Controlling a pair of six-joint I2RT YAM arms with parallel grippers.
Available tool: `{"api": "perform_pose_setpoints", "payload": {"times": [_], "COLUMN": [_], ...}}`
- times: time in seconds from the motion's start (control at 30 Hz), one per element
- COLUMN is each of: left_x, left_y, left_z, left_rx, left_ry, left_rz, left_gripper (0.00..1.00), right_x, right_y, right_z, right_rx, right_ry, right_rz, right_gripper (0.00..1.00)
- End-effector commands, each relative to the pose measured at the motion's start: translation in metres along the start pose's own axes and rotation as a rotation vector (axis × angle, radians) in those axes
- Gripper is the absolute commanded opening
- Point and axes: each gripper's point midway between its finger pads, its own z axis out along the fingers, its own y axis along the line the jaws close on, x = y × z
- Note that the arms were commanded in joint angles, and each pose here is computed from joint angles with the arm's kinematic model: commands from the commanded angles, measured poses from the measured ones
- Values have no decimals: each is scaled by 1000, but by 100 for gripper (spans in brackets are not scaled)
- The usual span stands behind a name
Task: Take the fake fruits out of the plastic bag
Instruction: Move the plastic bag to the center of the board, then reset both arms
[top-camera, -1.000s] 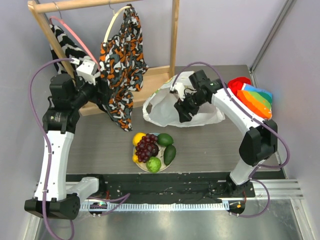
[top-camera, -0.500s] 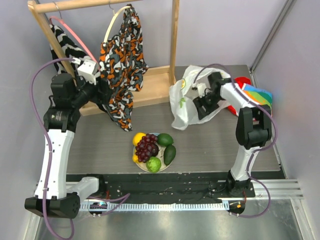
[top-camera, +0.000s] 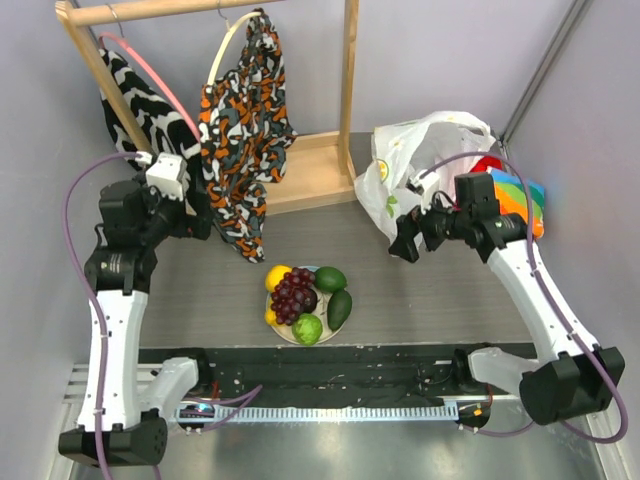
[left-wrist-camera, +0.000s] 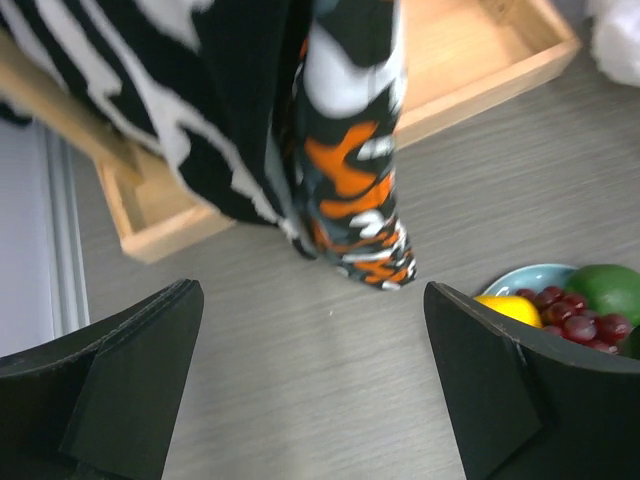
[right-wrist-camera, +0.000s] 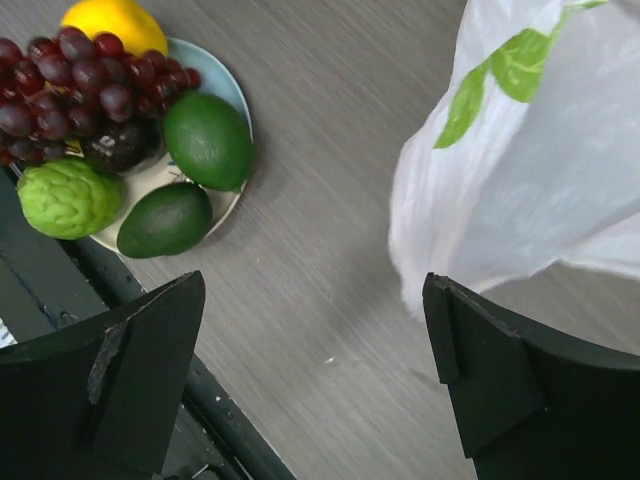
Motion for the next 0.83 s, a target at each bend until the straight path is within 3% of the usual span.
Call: {"api": "perform_pose_setpoints", "payload": {"times": [0.0, 0.1, 0.4, 0.8], "left_x": [34, 58, 110, 119], "left_y": [16, 21, 26, 21], "left_z": [-4, 0, 15, 16], "left_rx": [-95, -124, -144, -115], "left_ry": [78, 132, 226, 224], "left_rz": [-50, -79, -129, -134], "left_gripper": [100, 100, 100, 100], "right_x": [28, 41, 66, 55], "right_y": [-13, -27, -29, -36], "right_z": [-5, -14, -20, -17], "right_rx": [141, 272, 335, 367], "right_ry": [37, 48, 74, 13], "right_rz": [72, 116, 135, 167], "right_gripper": [100, 100, 100, 100]}}
